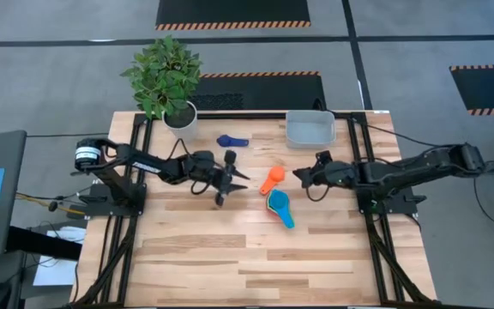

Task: Nest measuring cups in basket
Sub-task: Stack the orange measuring cup on top of the light blue measuring cup

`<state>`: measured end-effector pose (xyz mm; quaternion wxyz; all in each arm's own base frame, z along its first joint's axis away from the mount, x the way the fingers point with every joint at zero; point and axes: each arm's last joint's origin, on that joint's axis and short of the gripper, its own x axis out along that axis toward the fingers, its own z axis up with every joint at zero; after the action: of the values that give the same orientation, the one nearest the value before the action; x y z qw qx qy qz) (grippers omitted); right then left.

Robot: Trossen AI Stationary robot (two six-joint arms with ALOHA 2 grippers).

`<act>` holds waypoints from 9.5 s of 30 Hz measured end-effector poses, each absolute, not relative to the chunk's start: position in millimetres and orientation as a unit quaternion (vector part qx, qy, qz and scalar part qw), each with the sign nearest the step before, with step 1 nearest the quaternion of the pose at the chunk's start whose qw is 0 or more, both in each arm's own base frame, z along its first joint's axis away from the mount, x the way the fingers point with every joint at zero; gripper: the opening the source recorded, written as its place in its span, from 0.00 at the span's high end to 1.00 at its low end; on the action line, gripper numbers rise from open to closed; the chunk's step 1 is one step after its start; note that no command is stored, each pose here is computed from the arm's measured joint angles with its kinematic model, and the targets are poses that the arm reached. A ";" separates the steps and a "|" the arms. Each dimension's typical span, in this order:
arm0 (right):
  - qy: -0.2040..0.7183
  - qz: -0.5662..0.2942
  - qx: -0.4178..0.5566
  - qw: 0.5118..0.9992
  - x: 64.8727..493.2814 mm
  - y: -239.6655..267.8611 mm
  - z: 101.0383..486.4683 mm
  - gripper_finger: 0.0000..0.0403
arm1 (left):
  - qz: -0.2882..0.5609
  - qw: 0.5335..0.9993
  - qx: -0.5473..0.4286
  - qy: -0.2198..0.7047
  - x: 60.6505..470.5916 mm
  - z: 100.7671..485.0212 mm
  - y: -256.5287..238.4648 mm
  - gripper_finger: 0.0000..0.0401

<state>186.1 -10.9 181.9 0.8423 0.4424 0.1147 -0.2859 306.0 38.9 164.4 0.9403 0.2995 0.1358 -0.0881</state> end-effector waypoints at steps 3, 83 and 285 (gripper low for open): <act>0.112 -0.283 0.422 0.854 191.1 -12.8 190.2 0.60 | -0.096 0.939 0.305 0.125 313.9 164.7 33.1 0.68; -0.214 -0.174 0.301 0.913 301.8 35.8 227.6 0.47 | -0.050 0.964 -0.112 -0.238 299.2 226.2 43.6 1.00; 0.430 -0.196 0.339 0.814 270.2 62.6 174.8 0.96 | -0.080 0.963 -0.029 0.257 397.6 174.5 -29.2 0.82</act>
<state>270.2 62.6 174.8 0.8137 0.3389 0.4296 -0.1961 397.6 -29.2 174.5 0.9626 -0.0291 0.2575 -0.0796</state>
